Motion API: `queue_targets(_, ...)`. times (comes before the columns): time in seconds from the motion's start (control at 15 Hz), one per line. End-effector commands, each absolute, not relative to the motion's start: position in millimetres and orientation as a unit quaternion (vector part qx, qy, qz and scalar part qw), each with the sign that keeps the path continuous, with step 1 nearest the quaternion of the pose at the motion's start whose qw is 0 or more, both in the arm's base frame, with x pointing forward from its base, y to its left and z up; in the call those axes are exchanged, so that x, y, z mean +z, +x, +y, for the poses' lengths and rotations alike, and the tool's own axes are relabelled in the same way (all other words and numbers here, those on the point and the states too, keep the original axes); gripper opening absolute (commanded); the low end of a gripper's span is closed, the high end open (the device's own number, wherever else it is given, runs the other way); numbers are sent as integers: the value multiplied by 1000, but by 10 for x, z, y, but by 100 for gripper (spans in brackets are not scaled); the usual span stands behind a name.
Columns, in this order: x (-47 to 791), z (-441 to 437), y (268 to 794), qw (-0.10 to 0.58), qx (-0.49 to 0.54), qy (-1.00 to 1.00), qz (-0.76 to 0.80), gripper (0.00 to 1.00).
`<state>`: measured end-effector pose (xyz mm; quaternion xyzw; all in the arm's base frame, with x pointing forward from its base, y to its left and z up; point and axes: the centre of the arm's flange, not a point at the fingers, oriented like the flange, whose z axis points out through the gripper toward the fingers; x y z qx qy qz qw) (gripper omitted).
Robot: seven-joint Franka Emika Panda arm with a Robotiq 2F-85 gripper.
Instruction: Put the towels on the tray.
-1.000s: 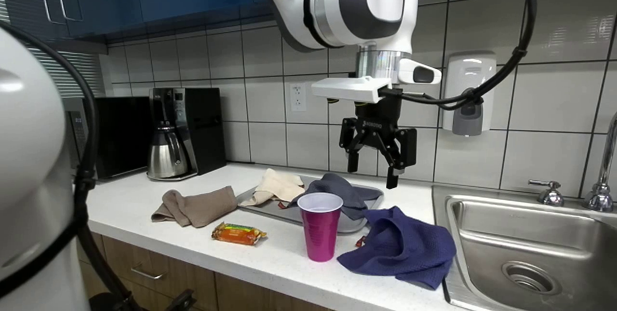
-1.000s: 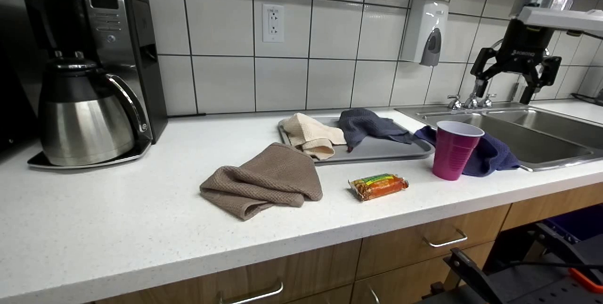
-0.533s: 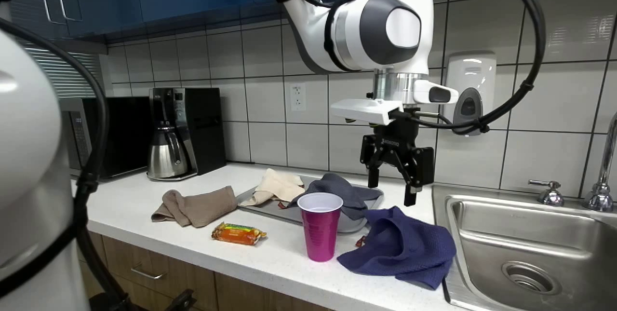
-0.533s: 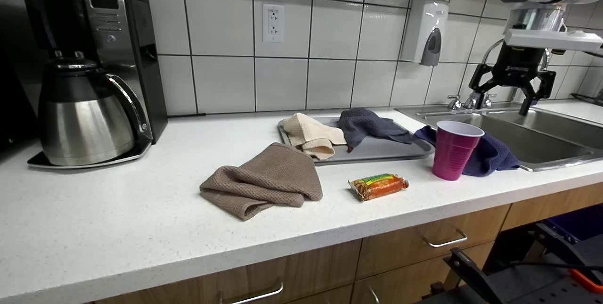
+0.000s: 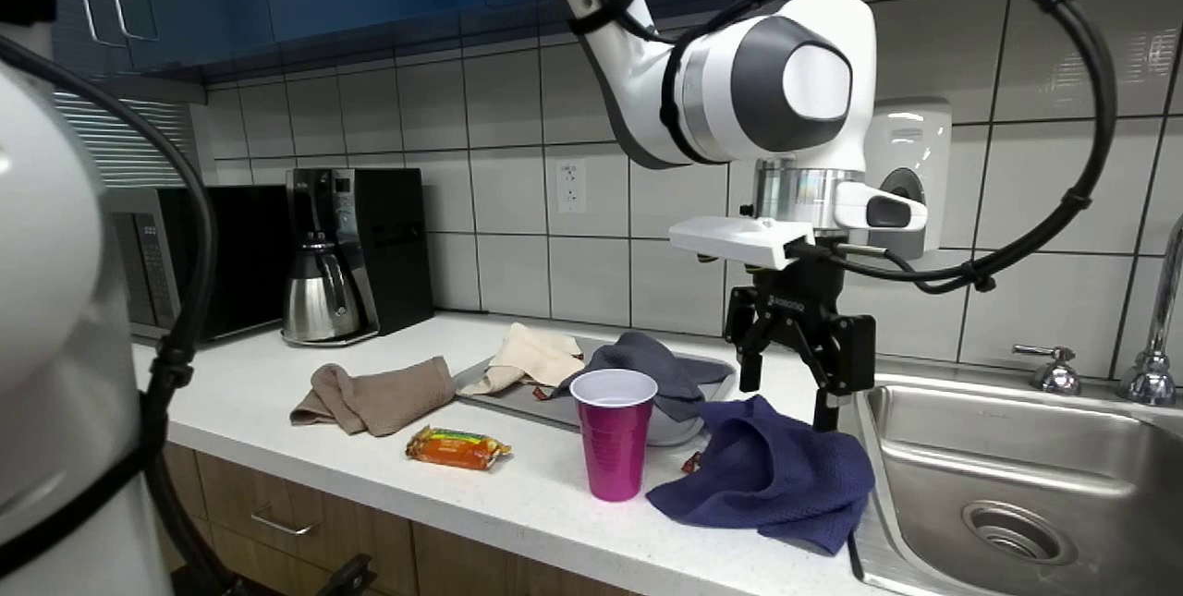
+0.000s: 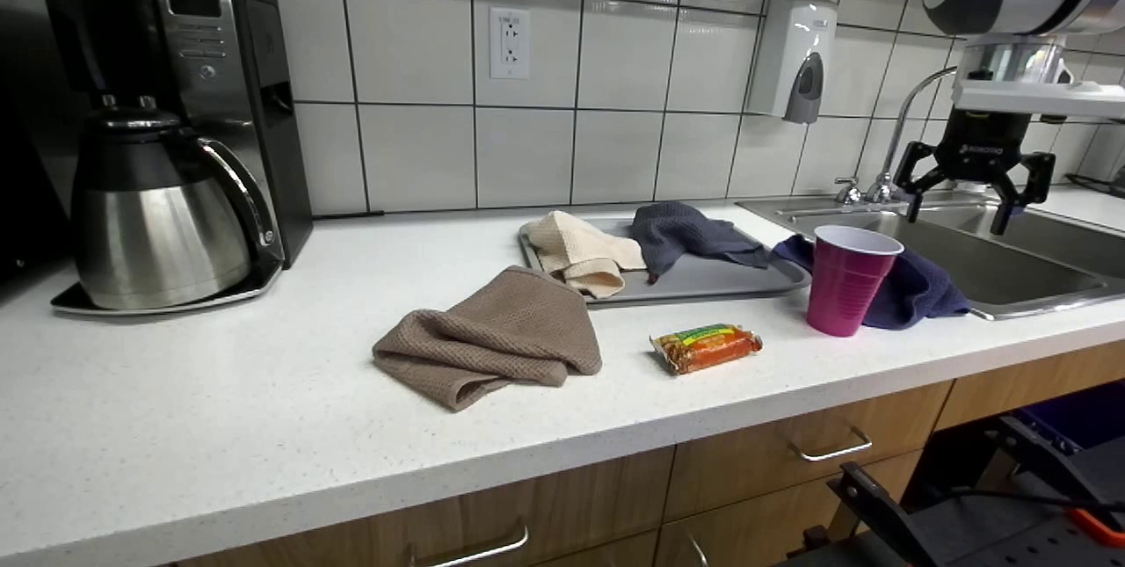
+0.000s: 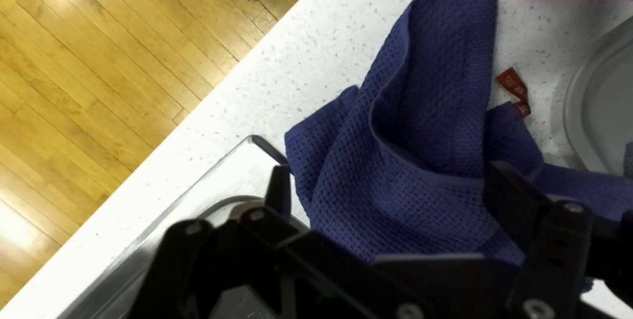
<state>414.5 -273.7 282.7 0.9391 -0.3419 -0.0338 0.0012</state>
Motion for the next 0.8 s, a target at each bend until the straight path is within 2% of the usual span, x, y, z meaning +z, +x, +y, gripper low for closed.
queue_targets(0.0, 2749, -2939, 4163, 0, -38, 935, -352, 100)
queue_targets(0.73, 2520, -2941, 4442, -10, -41, 929, -367, 100)
